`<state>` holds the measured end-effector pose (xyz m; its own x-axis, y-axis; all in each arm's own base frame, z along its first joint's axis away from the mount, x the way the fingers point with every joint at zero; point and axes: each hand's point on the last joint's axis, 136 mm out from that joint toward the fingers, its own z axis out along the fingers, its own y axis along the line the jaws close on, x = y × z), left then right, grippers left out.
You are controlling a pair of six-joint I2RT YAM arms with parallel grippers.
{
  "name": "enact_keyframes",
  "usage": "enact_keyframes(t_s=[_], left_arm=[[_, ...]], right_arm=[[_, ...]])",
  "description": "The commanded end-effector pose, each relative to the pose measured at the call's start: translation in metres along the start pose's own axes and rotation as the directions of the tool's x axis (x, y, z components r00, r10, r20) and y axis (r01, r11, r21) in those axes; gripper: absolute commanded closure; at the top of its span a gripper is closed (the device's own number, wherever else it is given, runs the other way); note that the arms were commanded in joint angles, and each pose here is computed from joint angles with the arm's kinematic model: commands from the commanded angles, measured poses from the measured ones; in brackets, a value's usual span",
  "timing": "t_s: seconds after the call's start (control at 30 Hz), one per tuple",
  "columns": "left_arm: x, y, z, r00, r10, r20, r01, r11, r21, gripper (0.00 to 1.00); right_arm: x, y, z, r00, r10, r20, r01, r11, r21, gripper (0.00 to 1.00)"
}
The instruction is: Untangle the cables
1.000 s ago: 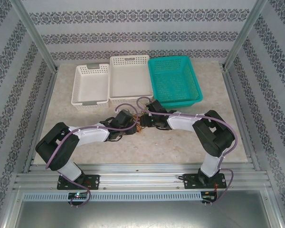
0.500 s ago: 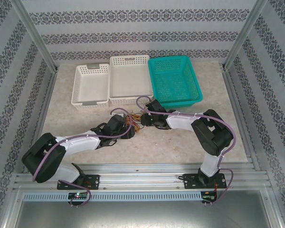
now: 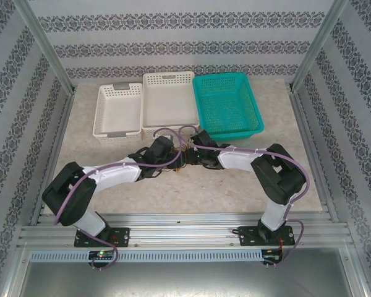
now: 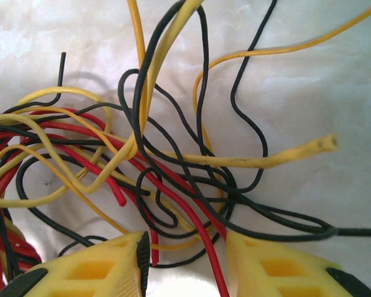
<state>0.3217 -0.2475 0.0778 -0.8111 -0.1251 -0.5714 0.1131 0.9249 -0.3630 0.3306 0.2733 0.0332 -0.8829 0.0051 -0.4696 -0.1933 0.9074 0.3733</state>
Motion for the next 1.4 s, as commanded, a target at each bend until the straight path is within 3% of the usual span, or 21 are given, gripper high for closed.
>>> enact_keyframes(t_s=[0.0, 0.2, 0.63, 0.8, 0.97, 1.13, 1.37], left_arm=[[0.015, 0.017, 0.006, 0.996, 0.026, -0.082, -0.036, 0.992, -0.123, 0.35], [0.029, 0.031, 0.008, 0.992, -0.017, -0.129, -0.008, 0.982, -0.189, 0.42], [0.028, 0.033, 0.026, 0.986, -0.028, -0.163, -0.014, 0.968, -0.251, 0.43], [0.033, 0.035, 0.030, 0.983, -0.027, -0.179, -0.019, 0.967, -0.253, 0.67], [0.041, 0.036, 0.026, 0.982, -0.031, -0.184, -0.011, 0.975, -0.222, 0.80], [0.044, 0.032, 0.015, 0.983, -0.018, -0.183, -0.014, 0.985, -0.173, 0.99], [0.038, 0.027, -0.004, 0.989, 0.010, -0.148, -0.028, 0.992, -0.120, 1.00]], right_arm=[[-0.007, 0.006, -0.014, 0.999, 0.008, 0.042, -0.008, 1.000, -0.008, 0.62], [-0.011, 0.005, -0.023, 0.998, 0.010, 0.068, -0.010, 1.000, 0.001, 0.62], [-0.017, 0.006, -0.041, 0.993, 0.023, 0.114, -0.021, 1.000, -0.021, 0.61], [-0.013, 0.005, -0.041, 0.994, 0.022, 0.106, -0.020, 1.000, -0.023, 0.60], [-0.010, 0.009, -0.032, 0.997, 0.029, 0.075, -0.025, 0.999, -0.044, 0.58], [-0.006, 0.011, -0.026, 0.998, 0.006, 0.060, -0.004, 0.999, -0.038, 0.53], [0.019, 0.002, -0.012, 1.000, -0.005, 0.017, 0.005, 0.999, -0.033, 0.52]])
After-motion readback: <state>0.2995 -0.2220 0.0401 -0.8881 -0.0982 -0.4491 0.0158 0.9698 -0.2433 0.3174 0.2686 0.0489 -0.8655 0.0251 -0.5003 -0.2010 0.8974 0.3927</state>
